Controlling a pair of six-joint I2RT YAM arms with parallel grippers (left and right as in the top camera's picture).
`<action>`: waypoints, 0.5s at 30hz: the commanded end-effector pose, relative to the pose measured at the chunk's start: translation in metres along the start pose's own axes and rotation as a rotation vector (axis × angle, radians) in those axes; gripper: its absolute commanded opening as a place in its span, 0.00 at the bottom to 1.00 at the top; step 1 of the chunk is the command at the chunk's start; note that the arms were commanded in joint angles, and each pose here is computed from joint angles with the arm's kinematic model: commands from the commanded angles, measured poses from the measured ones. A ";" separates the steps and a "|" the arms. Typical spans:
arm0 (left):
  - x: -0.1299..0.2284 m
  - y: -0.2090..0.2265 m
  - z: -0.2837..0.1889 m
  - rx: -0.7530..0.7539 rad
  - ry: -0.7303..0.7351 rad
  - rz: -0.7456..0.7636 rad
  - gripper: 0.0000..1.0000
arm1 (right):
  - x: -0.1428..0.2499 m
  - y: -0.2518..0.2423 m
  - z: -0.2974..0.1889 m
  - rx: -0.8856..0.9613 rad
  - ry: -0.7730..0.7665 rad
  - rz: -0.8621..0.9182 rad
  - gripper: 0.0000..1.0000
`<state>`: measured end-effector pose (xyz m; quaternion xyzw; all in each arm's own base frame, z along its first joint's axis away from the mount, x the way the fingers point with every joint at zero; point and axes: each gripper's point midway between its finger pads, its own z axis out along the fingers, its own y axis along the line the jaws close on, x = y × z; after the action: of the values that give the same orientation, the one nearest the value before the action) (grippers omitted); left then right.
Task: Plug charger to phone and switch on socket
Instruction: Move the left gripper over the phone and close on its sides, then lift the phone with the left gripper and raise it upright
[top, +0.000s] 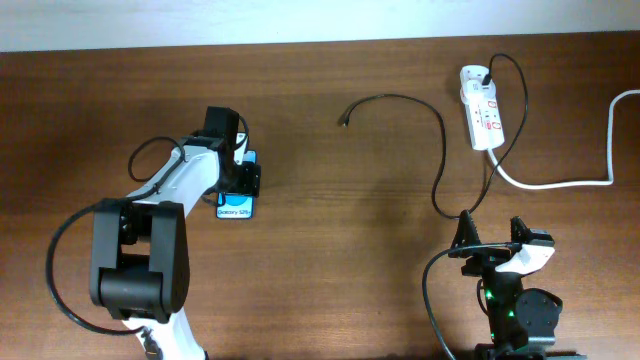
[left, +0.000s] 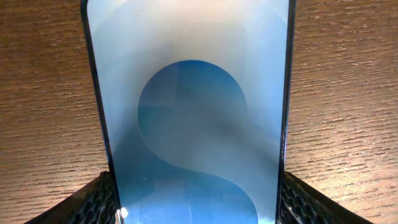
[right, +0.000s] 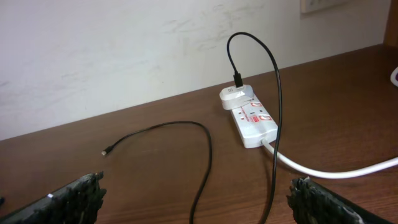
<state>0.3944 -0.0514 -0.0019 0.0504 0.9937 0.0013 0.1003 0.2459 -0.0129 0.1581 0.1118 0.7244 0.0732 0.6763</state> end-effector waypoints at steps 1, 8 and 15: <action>0.036 -0.001 0.033 0.000 0.136 -0.002 0.62 | 0.002 -0.003 0.000 0.014 0.003 0.003 0.98; 0.035 -0.001 0.031 0.001 0.135 -0.002 0.59 | 0.002 -0.003 0.000 0.014 0.003 0.003 0.98; 0.006 -0.001 0.003 0.002 0.097 -0.003 0.57 | 0.002 -0.003 0.000 0.014 0.003 0.003 0.98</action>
<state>0.3919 -0.0511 0.0003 0.0508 0.9959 0.0035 0.0753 0.2459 -0.0129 0.1581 0.1115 0.7244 0.0729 0.6763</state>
